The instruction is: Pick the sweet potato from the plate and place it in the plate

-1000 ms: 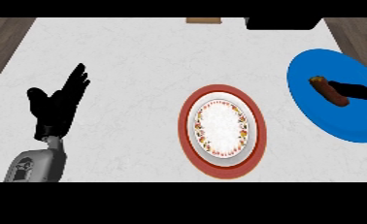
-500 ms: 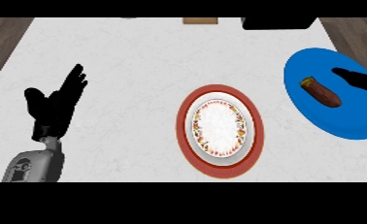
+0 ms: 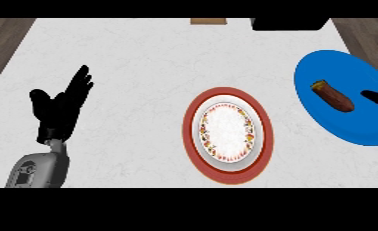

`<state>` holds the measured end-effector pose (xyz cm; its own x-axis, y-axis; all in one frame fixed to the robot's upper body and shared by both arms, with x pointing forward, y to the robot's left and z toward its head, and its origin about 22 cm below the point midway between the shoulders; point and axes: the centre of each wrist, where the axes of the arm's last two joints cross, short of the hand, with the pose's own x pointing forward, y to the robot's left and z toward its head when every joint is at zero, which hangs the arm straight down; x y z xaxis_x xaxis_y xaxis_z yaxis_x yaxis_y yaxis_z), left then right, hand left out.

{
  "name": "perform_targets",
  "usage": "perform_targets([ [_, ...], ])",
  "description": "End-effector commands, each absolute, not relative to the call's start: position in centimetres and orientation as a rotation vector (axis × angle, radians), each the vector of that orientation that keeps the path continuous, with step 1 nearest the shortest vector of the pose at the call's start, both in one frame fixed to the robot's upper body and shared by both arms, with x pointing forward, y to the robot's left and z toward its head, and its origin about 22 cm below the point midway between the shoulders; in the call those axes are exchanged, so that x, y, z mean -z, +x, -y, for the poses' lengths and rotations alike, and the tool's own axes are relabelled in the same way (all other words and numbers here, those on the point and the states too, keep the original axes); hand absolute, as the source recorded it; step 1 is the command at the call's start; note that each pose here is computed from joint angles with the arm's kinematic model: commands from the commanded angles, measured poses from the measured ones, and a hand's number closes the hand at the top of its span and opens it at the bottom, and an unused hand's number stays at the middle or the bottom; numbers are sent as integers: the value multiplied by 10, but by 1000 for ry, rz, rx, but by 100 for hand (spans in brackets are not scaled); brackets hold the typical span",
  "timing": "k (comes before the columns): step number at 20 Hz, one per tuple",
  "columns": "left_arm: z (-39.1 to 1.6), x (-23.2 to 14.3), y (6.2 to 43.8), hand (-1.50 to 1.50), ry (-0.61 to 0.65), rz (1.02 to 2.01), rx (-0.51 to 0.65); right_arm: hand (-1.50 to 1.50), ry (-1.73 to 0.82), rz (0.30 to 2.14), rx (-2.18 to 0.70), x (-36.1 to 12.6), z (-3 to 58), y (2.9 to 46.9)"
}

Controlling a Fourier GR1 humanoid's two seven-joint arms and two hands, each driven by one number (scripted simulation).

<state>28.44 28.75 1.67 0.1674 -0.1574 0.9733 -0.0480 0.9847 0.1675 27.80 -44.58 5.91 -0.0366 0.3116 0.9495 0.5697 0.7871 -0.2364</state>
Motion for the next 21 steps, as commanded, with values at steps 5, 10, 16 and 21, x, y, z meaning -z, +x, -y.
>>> perform_targets([
  [5,-284,-25,285,0,176,1413,81,-150,-740,1667,259,-56,478,252],
  [10,-285,-34,286,0,194,1408,79,-150,-781,1649,269,-45,498,222],
  [16,-281,-27,293,0,180,1402,54,-150,-815,1592,230,-52,515,224],
  [21,-296,-6,279,0,172,1411,90,-150,-815,1549,236,-56,538,205],
])
